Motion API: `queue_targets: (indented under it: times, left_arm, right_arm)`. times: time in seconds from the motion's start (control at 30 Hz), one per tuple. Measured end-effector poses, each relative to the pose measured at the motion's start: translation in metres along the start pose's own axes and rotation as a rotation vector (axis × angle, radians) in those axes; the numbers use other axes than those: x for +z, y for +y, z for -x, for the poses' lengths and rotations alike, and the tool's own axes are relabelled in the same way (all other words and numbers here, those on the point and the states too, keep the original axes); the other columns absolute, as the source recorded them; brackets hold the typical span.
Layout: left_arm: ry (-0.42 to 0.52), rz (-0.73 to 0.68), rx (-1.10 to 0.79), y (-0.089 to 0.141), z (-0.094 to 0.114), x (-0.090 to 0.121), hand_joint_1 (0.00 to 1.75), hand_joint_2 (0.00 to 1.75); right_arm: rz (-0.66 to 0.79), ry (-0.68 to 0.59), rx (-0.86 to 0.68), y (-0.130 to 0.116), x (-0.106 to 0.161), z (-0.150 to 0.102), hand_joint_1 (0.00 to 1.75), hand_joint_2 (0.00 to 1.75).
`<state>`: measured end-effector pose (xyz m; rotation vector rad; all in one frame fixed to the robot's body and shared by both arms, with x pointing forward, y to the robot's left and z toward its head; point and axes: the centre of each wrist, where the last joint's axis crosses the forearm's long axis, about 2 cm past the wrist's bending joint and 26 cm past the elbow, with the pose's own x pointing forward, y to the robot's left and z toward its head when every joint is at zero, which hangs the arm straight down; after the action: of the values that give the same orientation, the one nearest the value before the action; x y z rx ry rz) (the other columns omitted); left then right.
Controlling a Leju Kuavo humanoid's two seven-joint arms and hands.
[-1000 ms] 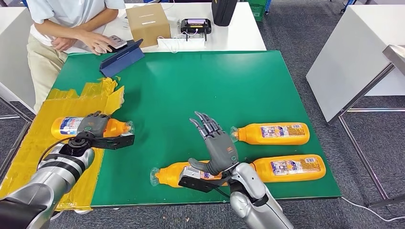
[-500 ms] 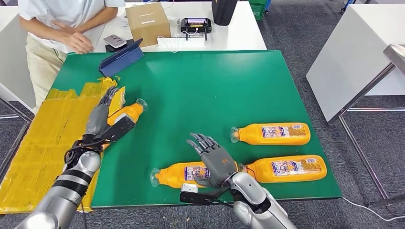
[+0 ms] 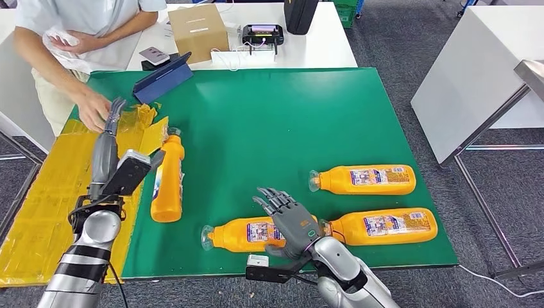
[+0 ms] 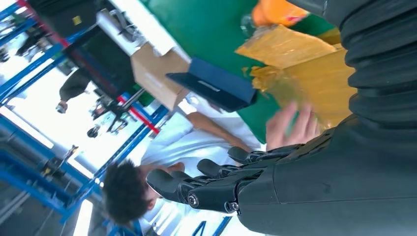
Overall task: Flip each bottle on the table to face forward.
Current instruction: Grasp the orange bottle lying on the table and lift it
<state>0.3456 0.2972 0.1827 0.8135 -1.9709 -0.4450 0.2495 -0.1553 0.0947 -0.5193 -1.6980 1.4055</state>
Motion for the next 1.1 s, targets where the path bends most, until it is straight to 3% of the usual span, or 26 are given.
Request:
queue_targets:
  times: [0.23, 0.57, 0.63, 0.77, 0.8, 0.9, 1.1]
  left_arm:
    - [-0.052, -0.047, 0.073, 0.007, -0.022, 0.009, 0.0, 1.75]
    - [-0.152, -0.012, 0.147, -0.005, -0.057, 0.027, 0.0, 1.75]
    - [-0.165, -0.006, 0.164, -0.007, -0.062, 0.029, 0.0, 1.75]
    - [-0.191, 0.003, 0.197, -0.011, -0.069, 0.03, 0.0, 1.75]
    - [-0.198, 0.005, 0.203, -0.012, -0.071, 0.03, 0.0, 1.75]
    - [-0.21, 0.013, 0.217, -0.015, -0.076, 0.031, 0.0, 1.75]
    - [-0.218, 0.023, 0.24, -0.019, -0.079, 0.032, 0.0, 1.75]
  right_arm:
    - [-0.021, 0.082, 0.109, 0.009, 0.004, 0.005, 0.0, 1.75]
    - [-0.099, 0.278, 0.332, 0.022, -0.006, 0.022, 0.03, 1.75]
    - [-0.122, 0.299, 0.348, 0.023, -0.011, 0.027, 0.26, 1.75]
    - [-0.17, 0.334, 0.342, 0.025, -0.019, 0.038, 1.51, 1.75]
    - [-0.181, 0.339, 0.336, 0.026, -0.02, 0.041, 1.64, 1.75]
    - [-0.206, 0.349, 0.321, 0.028, -0.024, 0.046, 1.74, 1.75]
    - [-0.224, 0.354, 0.286, 0.027, -0.03, 0.052, 1.75, 1.75]
